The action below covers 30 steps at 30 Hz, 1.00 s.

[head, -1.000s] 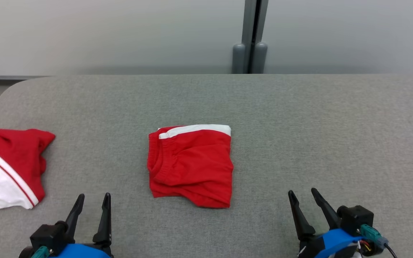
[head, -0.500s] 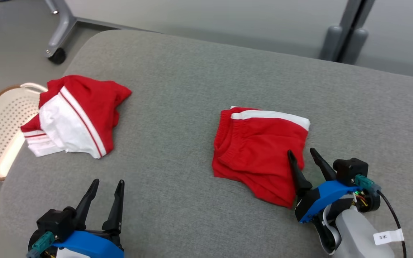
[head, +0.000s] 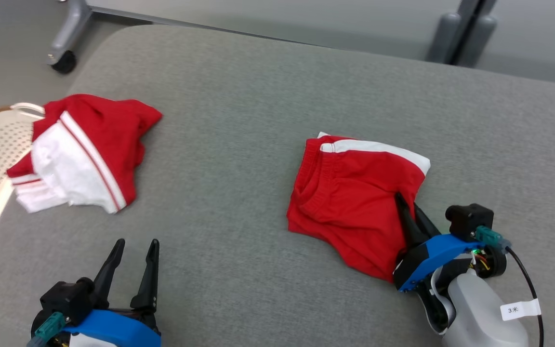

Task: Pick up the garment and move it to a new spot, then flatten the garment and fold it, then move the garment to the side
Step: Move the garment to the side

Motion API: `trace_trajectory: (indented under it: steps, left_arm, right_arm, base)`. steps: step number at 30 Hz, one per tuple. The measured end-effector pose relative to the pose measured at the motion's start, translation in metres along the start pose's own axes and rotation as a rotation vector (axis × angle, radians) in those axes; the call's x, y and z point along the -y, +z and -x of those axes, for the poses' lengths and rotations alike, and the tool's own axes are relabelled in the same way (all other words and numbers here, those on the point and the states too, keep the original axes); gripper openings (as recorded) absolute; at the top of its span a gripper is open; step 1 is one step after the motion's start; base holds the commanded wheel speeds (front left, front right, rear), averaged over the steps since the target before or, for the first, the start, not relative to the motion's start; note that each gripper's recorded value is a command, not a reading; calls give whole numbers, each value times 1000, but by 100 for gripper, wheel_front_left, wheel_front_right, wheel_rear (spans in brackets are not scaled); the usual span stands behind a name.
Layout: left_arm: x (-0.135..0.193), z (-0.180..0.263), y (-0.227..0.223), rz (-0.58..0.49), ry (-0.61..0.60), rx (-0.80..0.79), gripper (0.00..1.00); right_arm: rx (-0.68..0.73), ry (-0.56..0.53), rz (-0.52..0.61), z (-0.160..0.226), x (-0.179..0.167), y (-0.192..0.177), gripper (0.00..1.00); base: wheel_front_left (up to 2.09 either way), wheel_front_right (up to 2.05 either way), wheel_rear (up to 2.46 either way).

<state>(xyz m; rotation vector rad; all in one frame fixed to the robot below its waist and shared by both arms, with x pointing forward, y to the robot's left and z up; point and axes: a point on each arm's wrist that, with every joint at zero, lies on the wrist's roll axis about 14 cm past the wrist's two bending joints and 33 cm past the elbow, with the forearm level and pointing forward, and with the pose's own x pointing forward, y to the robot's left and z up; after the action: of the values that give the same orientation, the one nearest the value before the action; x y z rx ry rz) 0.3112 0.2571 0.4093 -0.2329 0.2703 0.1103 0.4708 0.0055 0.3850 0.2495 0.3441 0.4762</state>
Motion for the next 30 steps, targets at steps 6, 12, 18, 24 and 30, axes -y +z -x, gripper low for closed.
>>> trace_trajectory:
  steps: [6, 12, 18, 24, 30]
  left_arm:
    - [58, -37, -7, -26, -196, -26, 100]
    - [133, -67, -16, -45, -432, -45, 100]
    - [198, -74, -24, -46, -636, -58, 100]
    - [239, -70, -35, -64, -781, -82, 100]
    - [244, -68, -41, -78, -826, -101, 100]
  right_arm:
    - [52, -115, -15, 39, 45, 7, 0]
    - [91, -261, -33, 97, 86, 6, 0]
    - [146, -413, -42, 156, 116, 12, 0]
    - [191, -515, -40, 200, 127, 18, 0]
    - [158, -546, 37, 209, 135, 15, 0]
  base:
    - [0, 0, 0]
    - [0, 0, 0]
    - [0, 0, 0]
    - [0, 0, 0]
    - [0, 0, 0]
